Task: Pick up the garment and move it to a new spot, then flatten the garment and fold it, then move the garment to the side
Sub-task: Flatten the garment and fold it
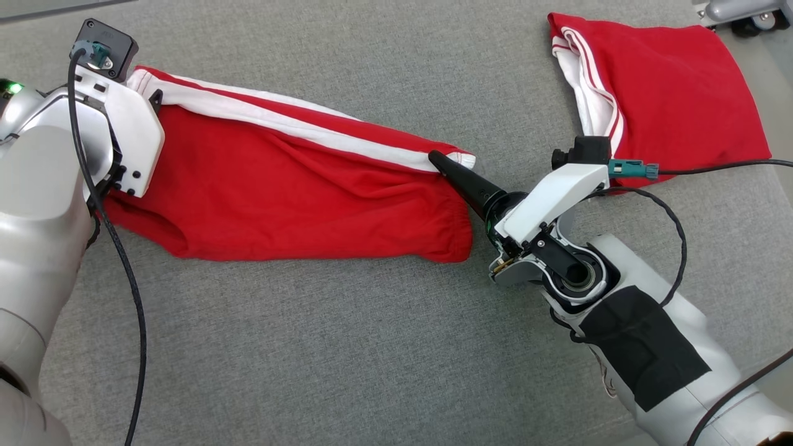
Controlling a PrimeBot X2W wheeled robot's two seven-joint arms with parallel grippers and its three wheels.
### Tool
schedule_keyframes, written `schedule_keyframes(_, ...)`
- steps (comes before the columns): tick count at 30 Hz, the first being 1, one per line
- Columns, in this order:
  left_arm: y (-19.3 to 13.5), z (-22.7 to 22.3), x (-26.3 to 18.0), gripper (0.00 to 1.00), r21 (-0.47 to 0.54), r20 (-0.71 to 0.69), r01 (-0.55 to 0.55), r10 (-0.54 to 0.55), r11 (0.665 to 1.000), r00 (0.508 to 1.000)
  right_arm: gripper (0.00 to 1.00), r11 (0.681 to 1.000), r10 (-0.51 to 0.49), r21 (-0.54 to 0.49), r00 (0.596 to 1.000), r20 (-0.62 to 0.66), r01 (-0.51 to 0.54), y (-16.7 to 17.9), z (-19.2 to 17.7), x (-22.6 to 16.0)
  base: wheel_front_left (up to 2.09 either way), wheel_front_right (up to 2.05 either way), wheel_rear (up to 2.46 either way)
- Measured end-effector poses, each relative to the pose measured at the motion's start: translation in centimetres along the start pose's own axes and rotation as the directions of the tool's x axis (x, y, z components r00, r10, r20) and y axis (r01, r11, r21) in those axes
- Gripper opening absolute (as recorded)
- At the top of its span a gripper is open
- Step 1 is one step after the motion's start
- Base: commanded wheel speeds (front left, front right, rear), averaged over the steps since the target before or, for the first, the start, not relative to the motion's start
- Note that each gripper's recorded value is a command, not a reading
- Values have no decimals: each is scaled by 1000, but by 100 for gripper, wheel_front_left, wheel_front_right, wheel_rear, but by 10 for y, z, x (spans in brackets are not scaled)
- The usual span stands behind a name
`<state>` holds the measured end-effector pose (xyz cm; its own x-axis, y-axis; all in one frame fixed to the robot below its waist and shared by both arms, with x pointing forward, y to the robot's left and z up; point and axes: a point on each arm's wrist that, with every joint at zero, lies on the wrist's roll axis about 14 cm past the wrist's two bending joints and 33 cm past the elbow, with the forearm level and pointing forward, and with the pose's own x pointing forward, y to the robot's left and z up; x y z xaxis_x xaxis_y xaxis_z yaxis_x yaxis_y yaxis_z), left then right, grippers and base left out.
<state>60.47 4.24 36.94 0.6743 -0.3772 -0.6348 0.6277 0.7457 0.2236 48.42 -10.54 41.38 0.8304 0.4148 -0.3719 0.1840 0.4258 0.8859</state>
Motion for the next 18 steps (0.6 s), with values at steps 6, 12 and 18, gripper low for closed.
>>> schedule_keyframes(6, 2, 13, -17, 100, -20, 60, -19, 20, 1000, 998, 100, 997, -14, -79, 1000, -5, 14, 0, 5, -11, 0, 0, 0)
schedule_keyframes(12, 6, 20, -42, 100, -34, 115, -46, 50, 998, 992, 100, 983, -10, -183, 999, -33, 4, 5, 3, -28, 0, 0, 0)
schedule_keyframes(18, 11, 28, -69, 100, -46, 171, -74, 81, 996, 982, 100, 959, 21, -282, 1000, 2, -20, 15, 12, -45, 0, 0, 0)
